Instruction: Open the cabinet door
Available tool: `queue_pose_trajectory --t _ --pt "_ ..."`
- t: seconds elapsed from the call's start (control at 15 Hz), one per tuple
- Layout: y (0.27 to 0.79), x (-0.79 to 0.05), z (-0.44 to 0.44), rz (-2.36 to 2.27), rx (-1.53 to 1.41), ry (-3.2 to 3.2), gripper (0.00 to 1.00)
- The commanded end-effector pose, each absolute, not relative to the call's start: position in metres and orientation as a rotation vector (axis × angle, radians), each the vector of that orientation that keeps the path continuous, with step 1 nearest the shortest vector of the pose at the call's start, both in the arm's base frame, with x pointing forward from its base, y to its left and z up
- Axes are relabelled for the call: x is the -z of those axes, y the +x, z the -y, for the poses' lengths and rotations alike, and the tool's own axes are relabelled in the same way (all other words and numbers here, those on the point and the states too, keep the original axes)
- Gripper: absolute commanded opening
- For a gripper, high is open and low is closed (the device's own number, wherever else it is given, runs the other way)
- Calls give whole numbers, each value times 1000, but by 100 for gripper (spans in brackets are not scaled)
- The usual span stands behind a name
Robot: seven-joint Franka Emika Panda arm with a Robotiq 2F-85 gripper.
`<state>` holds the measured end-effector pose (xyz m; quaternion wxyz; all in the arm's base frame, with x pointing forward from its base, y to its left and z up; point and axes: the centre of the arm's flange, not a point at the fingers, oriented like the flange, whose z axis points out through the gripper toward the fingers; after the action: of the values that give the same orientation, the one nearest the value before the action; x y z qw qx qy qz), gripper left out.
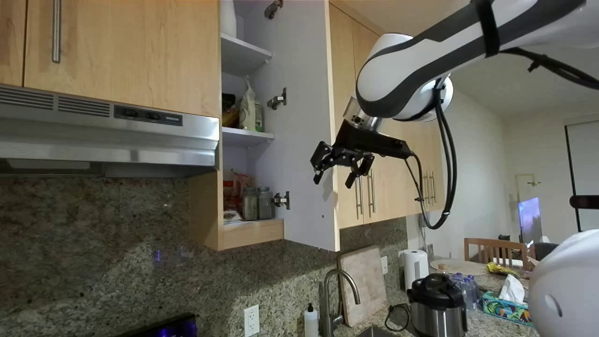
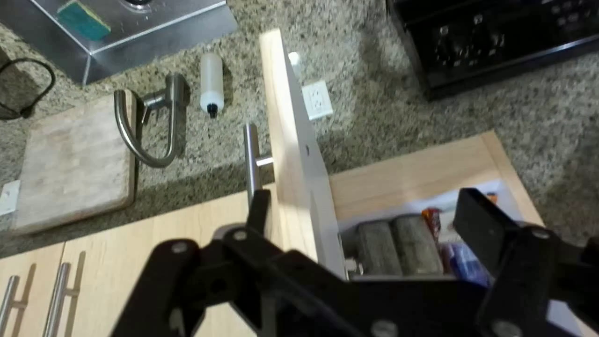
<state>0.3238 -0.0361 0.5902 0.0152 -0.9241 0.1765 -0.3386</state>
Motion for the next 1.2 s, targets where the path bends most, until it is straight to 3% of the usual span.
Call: queue_pose_trajectory --t 0.0,0.53,1.13 --pt "300 -581 24 -343 827 -2978 100" --pt "276 -522 -12 8 311 -3204 100" --pt "245 -519 -41 77 398 -3228 100"
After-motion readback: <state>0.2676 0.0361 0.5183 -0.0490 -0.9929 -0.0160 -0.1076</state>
